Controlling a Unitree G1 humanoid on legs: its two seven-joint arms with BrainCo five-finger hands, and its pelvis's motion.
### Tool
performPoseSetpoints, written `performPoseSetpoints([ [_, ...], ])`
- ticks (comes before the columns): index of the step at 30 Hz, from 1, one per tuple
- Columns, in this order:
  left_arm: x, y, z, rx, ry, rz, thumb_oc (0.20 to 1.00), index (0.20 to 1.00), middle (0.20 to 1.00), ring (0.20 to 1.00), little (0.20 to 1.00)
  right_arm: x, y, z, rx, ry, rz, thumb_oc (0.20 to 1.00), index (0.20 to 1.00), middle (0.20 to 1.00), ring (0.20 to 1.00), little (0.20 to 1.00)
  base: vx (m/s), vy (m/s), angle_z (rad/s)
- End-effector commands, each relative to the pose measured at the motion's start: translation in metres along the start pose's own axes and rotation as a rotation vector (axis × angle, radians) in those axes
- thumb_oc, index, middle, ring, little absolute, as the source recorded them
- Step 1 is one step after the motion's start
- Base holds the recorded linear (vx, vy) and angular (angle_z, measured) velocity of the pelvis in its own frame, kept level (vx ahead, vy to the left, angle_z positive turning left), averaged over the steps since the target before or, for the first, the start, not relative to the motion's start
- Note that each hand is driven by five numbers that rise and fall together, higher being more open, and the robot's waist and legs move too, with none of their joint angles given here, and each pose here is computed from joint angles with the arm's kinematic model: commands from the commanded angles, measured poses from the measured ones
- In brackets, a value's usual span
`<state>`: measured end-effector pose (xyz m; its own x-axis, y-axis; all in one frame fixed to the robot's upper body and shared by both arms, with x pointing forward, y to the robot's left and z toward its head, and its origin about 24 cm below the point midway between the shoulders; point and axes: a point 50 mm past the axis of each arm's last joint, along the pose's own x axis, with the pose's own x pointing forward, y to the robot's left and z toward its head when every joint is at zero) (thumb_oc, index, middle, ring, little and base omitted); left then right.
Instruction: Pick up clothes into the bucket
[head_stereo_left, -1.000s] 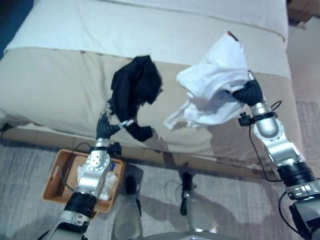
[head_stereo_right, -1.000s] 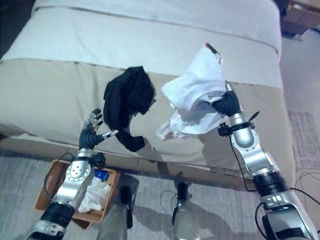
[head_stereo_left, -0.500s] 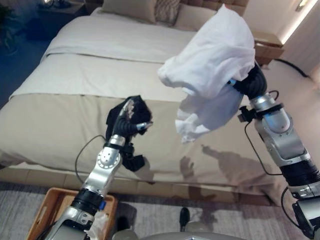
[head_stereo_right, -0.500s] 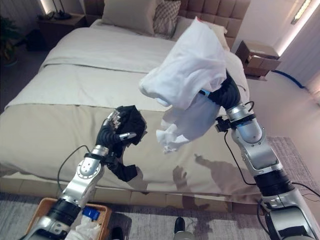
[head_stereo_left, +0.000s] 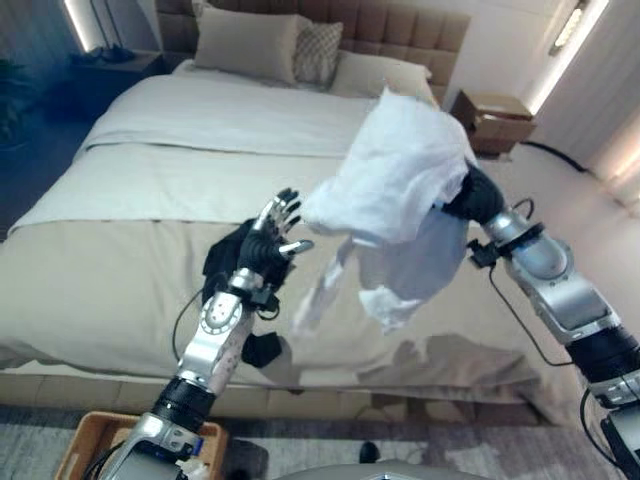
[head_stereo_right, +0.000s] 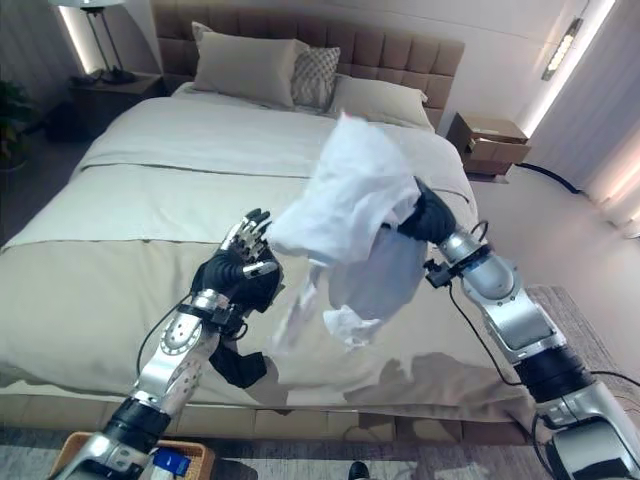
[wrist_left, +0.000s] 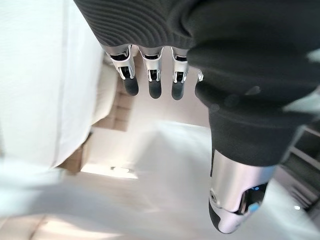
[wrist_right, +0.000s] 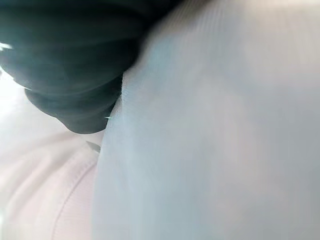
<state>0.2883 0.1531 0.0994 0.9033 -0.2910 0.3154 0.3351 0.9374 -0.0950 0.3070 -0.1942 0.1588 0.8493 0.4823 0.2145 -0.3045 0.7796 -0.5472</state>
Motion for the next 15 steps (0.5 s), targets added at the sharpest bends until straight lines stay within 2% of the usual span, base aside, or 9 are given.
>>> performPoseSetpoints([
  [1,0.009,-0.004,0.025,0.067,-0.136,-0.043,1.0,1.0,1.0,1.0,1.0,0.013,-0.005,0.022,-0.054,-0.11,-0.003,0.2,0.2,0.2,0.2,0.2,0.0,0.0,0.0],
  [12,0.02,-0.03,0.039,0.083,-0.213,-0.14,1.0,1.0,1.0,1.0,1.0,0.025,0.018,0.008,-0.164,-0.05,0.054,0.2,0.2,0.2,0.2,0.2,0.0,0.0,0.0],
  [15,0.025,-0.04,0.047,0.149,-0.235,-0.206,1.0,1.0,1.0,1.0,1.0,0.032,0.023,0.012,-0.267,-0.057,0.082,0.2,0.2,0.2,0.2,0.2,0.0,0.0,0.0],
])
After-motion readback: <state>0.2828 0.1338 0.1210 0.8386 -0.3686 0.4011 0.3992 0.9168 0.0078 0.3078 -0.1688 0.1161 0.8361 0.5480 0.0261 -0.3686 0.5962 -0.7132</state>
